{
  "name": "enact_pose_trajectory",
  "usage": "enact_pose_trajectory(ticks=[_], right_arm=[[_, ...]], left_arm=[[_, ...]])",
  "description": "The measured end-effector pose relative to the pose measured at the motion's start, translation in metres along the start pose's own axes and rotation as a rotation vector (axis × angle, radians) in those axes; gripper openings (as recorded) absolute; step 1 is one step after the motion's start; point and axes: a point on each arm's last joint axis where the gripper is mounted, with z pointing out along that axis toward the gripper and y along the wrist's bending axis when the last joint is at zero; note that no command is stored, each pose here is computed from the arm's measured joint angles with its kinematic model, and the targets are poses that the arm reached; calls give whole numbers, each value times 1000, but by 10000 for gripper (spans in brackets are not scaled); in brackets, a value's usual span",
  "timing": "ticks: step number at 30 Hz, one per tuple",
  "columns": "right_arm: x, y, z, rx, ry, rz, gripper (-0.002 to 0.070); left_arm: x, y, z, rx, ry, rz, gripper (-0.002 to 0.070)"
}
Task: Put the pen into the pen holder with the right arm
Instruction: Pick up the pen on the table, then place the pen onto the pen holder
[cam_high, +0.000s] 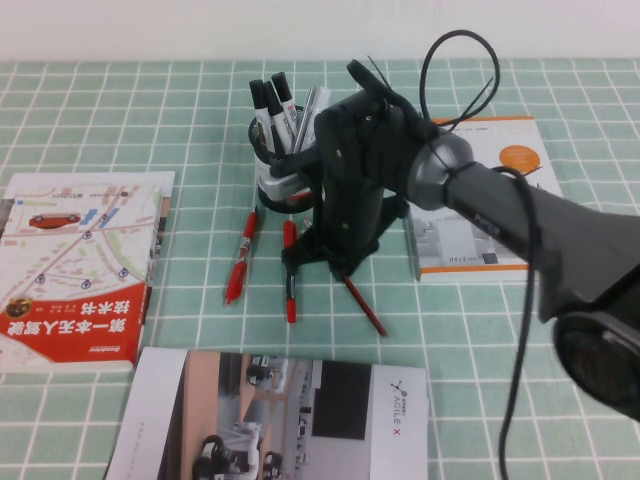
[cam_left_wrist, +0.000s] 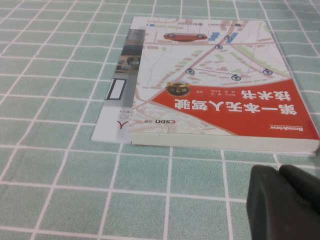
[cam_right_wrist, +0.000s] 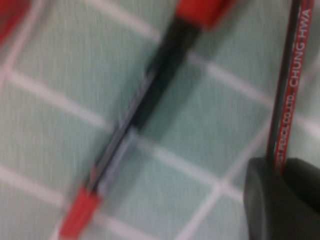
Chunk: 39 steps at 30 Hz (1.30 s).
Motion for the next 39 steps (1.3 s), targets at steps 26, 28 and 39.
enact_pose_trajectory(ticks=[26,28,39], right_arm=[[48,-4,-94,-164,-1121,26,13],[43,-3,-93,-182,-1242,32,13],[-2,1,-61,-158,-1561,26,13]], left_arm=[[0,0,0,0,0,0,-4],[0,0,0,0,0,0,-4],[0,0,0,0,0,0,-4]])
